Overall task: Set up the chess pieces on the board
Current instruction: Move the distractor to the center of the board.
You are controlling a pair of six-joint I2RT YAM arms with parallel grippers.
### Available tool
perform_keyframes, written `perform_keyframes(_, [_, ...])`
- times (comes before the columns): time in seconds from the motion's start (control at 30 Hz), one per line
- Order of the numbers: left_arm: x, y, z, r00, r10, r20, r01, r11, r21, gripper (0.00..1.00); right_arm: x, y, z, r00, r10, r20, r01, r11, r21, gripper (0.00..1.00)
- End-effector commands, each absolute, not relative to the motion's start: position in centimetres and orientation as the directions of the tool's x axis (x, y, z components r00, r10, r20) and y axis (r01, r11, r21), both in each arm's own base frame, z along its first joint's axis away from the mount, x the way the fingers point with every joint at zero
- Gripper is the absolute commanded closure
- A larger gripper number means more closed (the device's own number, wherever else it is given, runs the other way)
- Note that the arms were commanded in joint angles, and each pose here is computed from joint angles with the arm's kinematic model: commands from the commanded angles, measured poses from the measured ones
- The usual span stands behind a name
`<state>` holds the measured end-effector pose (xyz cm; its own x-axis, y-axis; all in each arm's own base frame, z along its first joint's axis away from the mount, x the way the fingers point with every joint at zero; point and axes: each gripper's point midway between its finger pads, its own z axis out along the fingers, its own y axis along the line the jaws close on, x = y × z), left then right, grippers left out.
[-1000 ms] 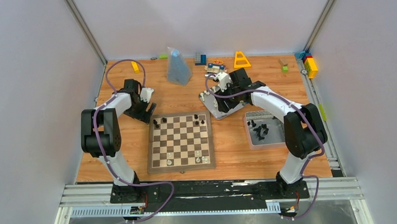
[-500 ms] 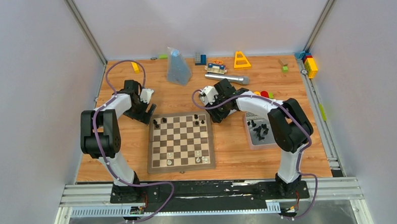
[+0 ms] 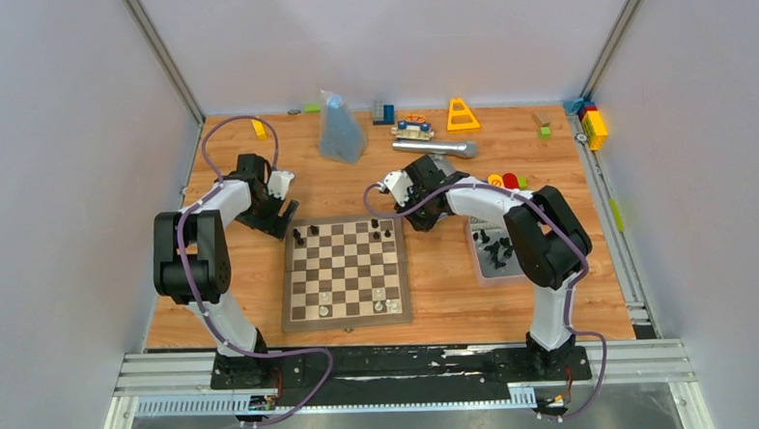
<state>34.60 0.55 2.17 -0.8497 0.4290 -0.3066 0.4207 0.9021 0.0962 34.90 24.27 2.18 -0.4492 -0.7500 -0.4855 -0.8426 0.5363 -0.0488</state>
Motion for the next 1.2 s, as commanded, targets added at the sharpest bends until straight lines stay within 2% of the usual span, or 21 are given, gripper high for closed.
perform_keyframes(0.0, [34.6, 0.6, 3.2, -0.836, 0.44, -0.328, 0.43, 0.897, 0.106, 0.1, 37.2, 23.2, 3.0, -0.36, -0.799, -0.481, -0.862, 0.483, -0.157, 0.94])
perform_keyframes(0.27, [34.6, 0.5, 3.1, -0.839, 0.442, -0.317, 0.435, 0.895, 0.095, 0.11, 38.9, 21.9, 3.3, -0.292, -0.837, -0.463, -0.887, 0.418, -0.197, 0.97])
perform_keyframes(0.8, [34.0, 0.5, 2.2, -0.844, 0.448, -0.296, 0.443, 0.892, 0.086, 0.11, 42.6, 20.2, 2.7, -0.454, -0.749, -0.483, -0.798, 0.582, -0.153, 0.96])
perform_keyframes(0.9, [33.8, 1.1, 2.0, -0.85, 0.447, -0.279, 0.434, 0.894, 0.112, 0.11, 42.8, 20.5, 3.4, -0.472, -0.721, -0.508, -0.783, 0.608, -0.135, 0.91])
perform_keyframes(1.1, [33.5, 3.7, 2.9, -0.883, 0.342, -0.322, 0.336, 0.939, 0.076, 0.12, 41.5, 21.6, 6.7, -0.47, -0.662, -0.584, -0.779, 0.622, -0.08, 0.67])
perform_keyframes(1.17, [33.4, 4.7, 3.4, -0.886, 0.315, -0.34, 0.31, 0.948, 0.072, 0.12, 41.0, 21.7, 7.7, -0.468, -0.646, -0.604, -0.778, 0.625, -0.065, 0.63])
